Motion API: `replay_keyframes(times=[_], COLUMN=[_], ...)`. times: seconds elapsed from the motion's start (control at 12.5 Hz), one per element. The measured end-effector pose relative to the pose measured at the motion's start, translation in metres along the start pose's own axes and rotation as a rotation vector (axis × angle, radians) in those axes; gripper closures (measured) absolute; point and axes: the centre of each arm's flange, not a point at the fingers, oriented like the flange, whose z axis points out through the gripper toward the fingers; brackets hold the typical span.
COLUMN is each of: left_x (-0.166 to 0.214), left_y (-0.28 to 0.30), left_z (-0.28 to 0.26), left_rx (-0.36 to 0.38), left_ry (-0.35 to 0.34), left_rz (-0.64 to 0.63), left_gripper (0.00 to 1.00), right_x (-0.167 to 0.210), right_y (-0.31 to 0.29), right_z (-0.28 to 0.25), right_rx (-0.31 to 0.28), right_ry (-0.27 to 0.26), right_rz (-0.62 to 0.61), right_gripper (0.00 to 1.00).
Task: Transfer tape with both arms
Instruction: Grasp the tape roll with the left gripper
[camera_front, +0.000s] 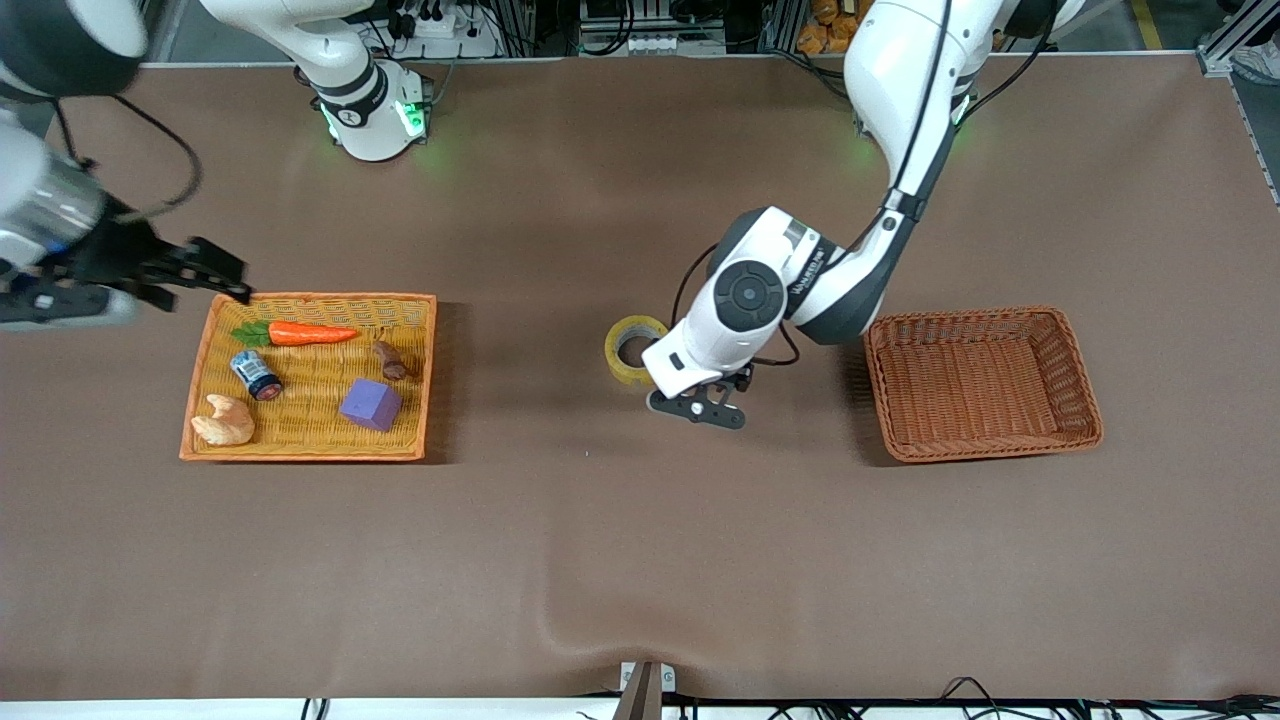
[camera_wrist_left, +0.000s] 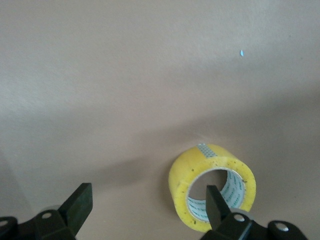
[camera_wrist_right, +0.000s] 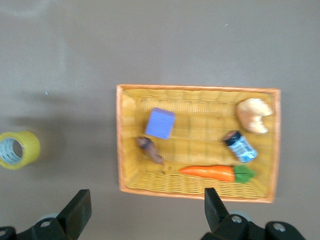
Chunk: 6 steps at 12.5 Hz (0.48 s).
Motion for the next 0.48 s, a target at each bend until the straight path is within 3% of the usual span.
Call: replay_keyframes(times=[0.24,0.48], left_x=[-0.016,-0.036], left_y=[0.011,0.023], left_z=[0.022,0.058], left_rx=[0.024,0.013], left_ry=[-0.032,0.026], left_rz=[0.027,0.058], left_gripper=[0.00,0.00], right_x=[-0.010,-0.016], right_y=[0.026,0.052], right_z=[-0.037,-0.044], right_rx=[-0.054,-0.072], right_ry=[-0.024,-0.051], right_rz=[0.024,0.069], right_gripper=[0.00,0.00])
